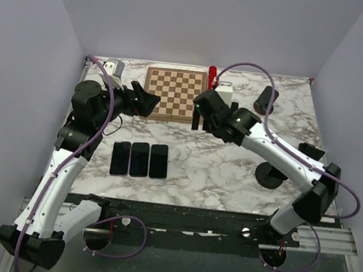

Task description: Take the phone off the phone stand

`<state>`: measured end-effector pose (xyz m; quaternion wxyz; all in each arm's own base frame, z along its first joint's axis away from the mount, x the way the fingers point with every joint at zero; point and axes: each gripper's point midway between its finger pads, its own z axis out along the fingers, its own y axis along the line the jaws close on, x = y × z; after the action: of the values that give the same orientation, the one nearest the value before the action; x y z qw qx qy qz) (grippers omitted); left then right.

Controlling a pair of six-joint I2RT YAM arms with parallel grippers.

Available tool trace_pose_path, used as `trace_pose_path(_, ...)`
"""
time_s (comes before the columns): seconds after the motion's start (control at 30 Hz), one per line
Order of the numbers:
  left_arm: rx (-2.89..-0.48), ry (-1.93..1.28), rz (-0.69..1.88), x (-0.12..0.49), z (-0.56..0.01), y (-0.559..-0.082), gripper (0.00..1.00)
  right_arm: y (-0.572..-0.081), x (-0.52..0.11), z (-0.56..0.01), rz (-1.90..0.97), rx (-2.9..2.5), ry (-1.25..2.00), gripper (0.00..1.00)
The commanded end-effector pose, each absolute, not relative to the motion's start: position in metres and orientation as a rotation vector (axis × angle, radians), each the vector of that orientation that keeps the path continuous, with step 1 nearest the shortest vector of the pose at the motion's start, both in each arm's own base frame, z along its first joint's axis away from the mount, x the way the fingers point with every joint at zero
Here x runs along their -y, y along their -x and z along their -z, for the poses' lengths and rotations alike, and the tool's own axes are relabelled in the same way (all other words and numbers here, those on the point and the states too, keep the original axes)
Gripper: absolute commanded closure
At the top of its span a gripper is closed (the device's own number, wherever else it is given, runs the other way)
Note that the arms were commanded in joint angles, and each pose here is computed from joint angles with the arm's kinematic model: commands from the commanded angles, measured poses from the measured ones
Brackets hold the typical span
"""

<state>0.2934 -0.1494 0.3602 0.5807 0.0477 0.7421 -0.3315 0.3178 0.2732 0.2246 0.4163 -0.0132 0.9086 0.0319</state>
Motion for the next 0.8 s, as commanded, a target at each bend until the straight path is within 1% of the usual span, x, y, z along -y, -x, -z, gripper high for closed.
trace_pose_path(0.0,-1.733,-0.100,0.779,0.149,-0.360,-0.294,0.02,-0.311,-0.216,-0.234,0.043,-2.189,-0.112,0.00)
trace_pose_path(0.2,-1.732,-0.109,0.799,0.152,-0.360,-0.293,0.02,-0.288,-0.159,-0.275,0.051,-2.044,-0.282,0.00)
trace_pose_path(0.33,-1.737,-0.116,0.814,0.155,-0.358,-0.294,0.01,-0.274,-0.116,-0.293,0.118,-1.943,-0.419,0.00)
trace_pose_path(0.47,-1.744,-0.137,0.834,0.159,-0.356,-0.294,0.01,-0.268,-0.092,-0.295,0.167,-1.924,-0.480,0.00)
trace_pose_path(0.6,-1.726,-0.218,0.945,0.178,-0.356,-0.289,0.02,-0.273,-0.067,-0.285,0.218,-1.975,-0.545,0.00)
trace_pose_path(0.77,-1.729,-0.322,1.045,0.205,-0.348,-0.281,0.02,-0.277,-0.048,-0.293,0.176,-1.953,-0.586,0.00)
